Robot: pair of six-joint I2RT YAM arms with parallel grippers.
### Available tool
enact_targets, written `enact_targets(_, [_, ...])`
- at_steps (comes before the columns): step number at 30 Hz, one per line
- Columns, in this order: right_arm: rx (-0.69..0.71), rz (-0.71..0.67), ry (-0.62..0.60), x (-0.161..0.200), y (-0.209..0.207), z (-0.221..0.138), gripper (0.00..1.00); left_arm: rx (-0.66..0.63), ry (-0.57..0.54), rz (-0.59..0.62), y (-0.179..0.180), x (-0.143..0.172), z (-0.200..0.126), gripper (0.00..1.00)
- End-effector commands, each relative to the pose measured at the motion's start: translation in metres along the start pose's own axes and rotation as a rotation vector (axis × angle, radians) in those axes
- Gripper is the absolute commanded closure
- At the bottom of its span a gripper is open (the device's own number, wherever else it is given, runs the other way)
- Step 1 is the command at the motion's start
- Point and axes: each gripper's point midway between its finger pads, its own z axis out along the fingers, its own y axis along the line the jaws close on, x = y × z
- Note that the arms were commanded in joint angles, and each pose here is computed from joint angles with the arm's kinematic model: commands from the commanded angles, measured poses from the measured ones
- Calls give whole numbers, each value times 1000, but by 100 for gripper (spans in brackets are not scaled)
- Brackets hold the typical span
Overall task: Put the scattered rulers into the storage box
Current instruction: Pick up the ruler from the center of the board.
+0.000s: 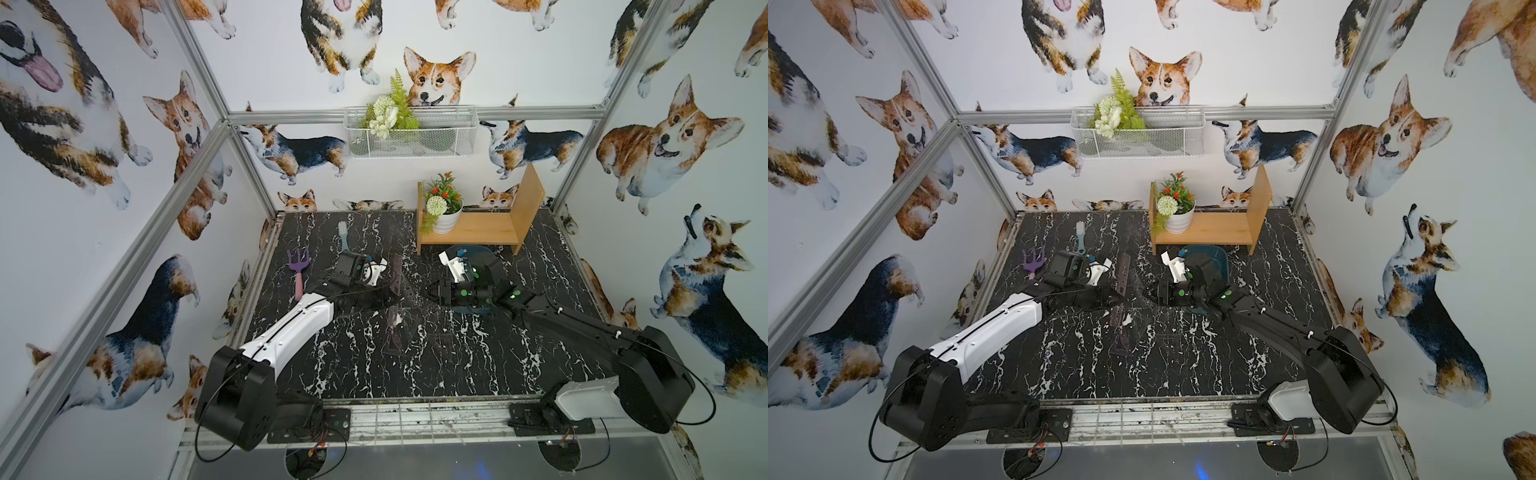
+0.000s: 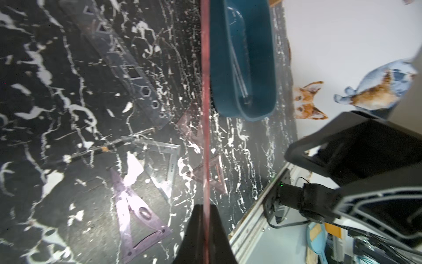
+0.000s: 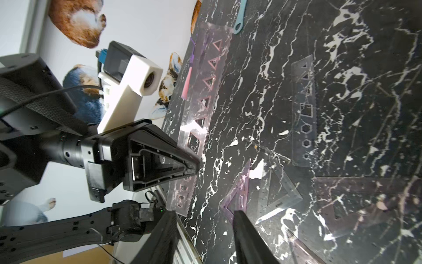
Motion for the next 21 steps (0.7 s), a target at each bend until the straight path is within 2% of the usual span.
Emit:
enact_targets(1, [-142, 25, -30, -13, 26, -4, 54, 146, -20, 21, -28, -9, -4, 100])
enact_targets(11, [-235, 64, -60, -27, 39, -10, 56, 344, -42, -2, -59, -16, -11, 100])
enact_targets(21, [-254, 77, -70, -36, 39, -8, 59, 434, -40, -9, -77, -19, -20, 100])
